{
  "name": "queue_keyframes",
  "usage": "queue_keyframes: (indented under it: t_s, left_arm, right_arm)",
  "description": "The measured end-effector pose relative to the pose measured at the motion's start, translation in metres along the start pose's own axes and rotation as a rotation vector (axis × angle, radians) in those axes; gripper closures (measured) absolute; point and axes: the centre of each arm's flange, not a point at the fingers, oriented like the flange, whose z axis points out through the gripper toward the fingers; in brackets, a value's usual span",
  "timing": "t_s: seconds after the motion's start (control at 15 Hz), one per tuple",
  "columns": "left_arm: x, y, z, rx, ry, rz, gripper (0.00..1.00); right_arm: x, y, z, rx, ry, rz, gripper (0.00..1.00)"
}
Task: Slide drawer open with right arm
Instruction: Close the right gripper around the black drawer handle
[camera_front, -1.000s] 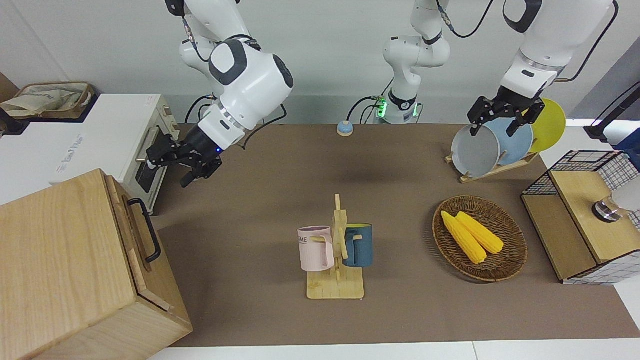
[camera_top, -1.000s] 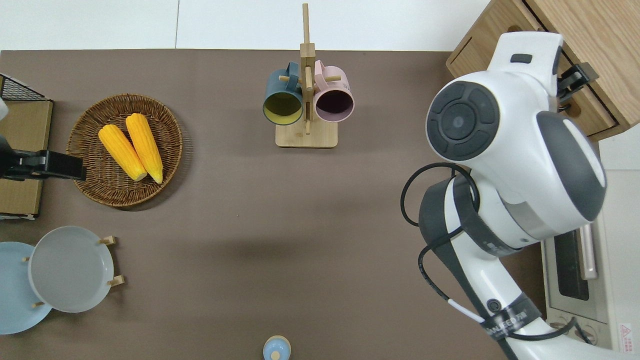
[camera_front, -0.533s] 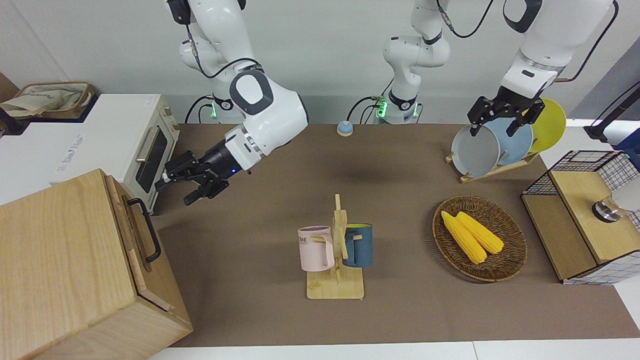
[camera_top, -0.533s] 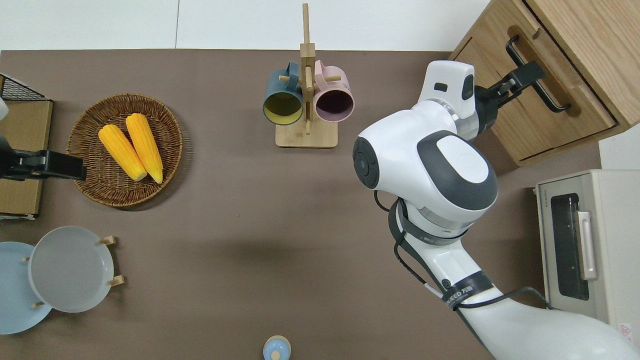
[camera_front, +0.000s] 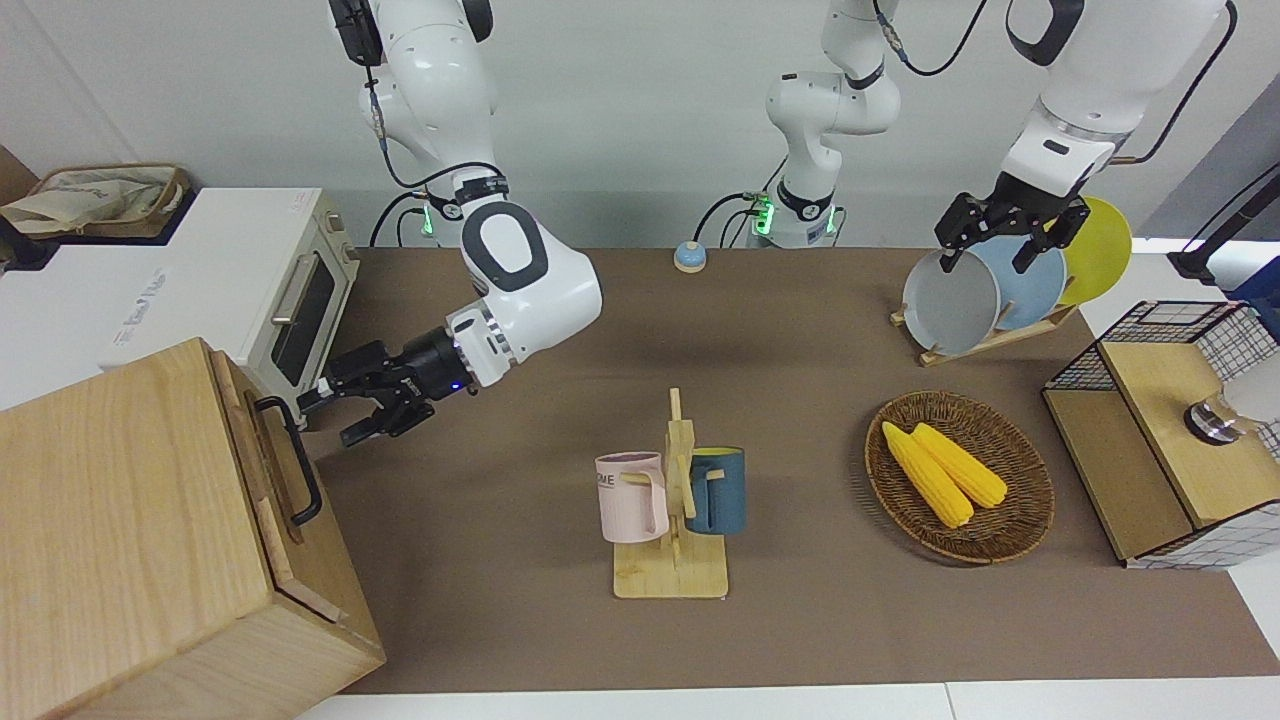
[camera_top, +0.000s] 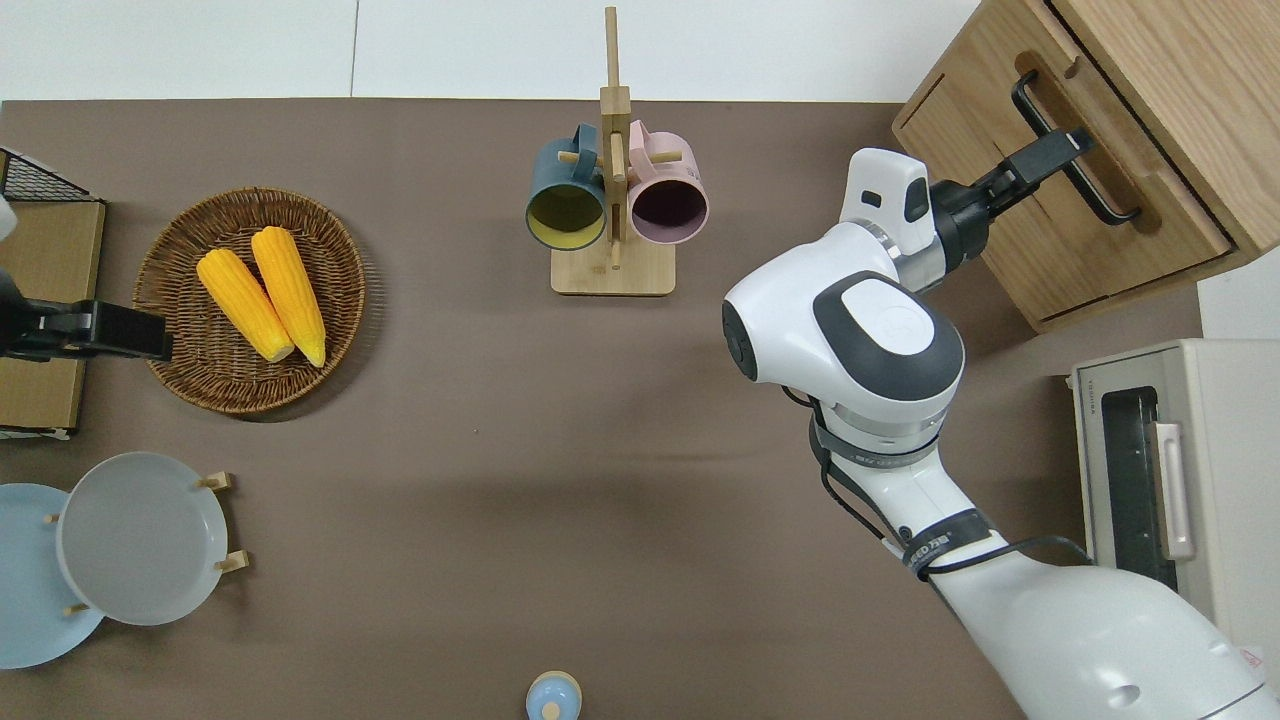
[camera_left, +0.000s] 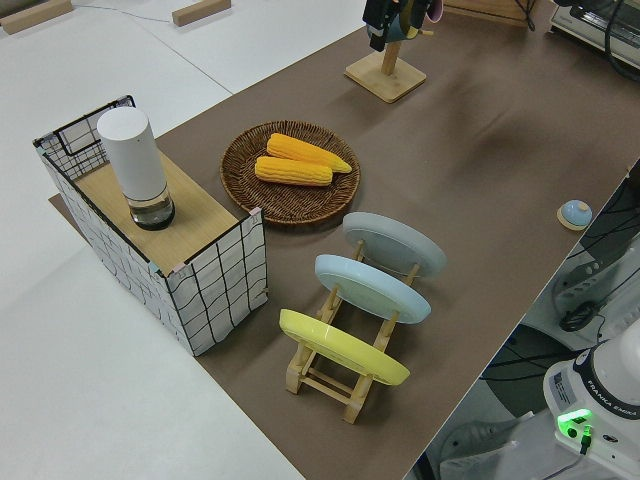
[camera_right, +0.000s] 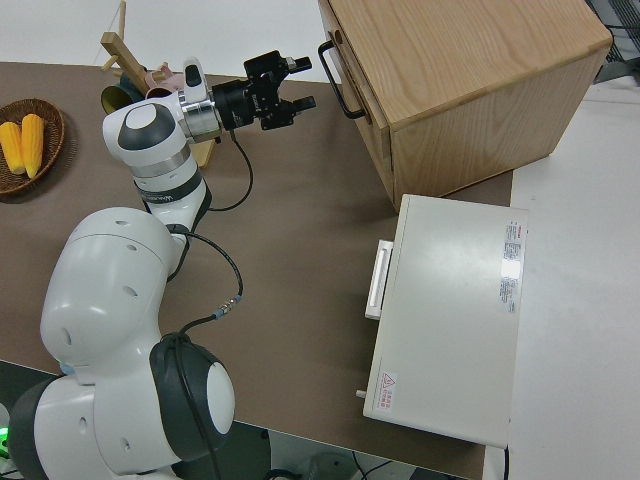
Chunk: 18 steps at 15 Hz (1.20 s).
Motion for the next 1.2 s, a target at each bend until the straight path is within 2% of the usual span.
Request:
queue_keyframes:
  t_s: [0.33, 0.53, 0.6, 0.67, 0.73, 0.93, 1.2]
  left_arm:
    - [0.000, 0.000, 0.000, 0.000, 0.000, 0.000, 0.00]
    - [0.000, 0.000, 0.000, 0.000, 0.000, 0.000, 0.01]
    - [0.000, 0.000, 0.000, 0.000, 0.000, 0.000, 0.00]
    - [0.000, 0.000, 0.000, 0.000, 0.000, 0.000, 0.00]
    - [0.000, 0.000, 0.000, 0.000, 0.000, 0.000, 0.00]
    - [0.000, 0.000, 0.000, 0.000, 0.000, 0.000, 0.00]
    - [0.000, 0.000, 0.000, 0.000, 0.000, 0.000, 0.01]
  right_arm:
    - [0.002, -0.019, 0.020, -0.082, 0.019, 0.031, 0.02]
    - [0.001, -0.023, 0.026, -0.098, 0.018, 0.036, 0.03]
    - [0.001, -0.024, 0.027, -0.099, 0.016, 0.040, 0.07]
    - [0.001, -0.024, 0.027, -0.100, 0.016, 0.041, 0.07]
    - [0.001, -0.024, 0.027, -0.100, 0.016, 0.042, 0.13]
    - [0.001, -0.024, 0.027, -0.101, 0.015, 0.043, 0.46]
    - [0.001, -0.033, 0.029, -0.098, 0.012, 0.032, 0.82]
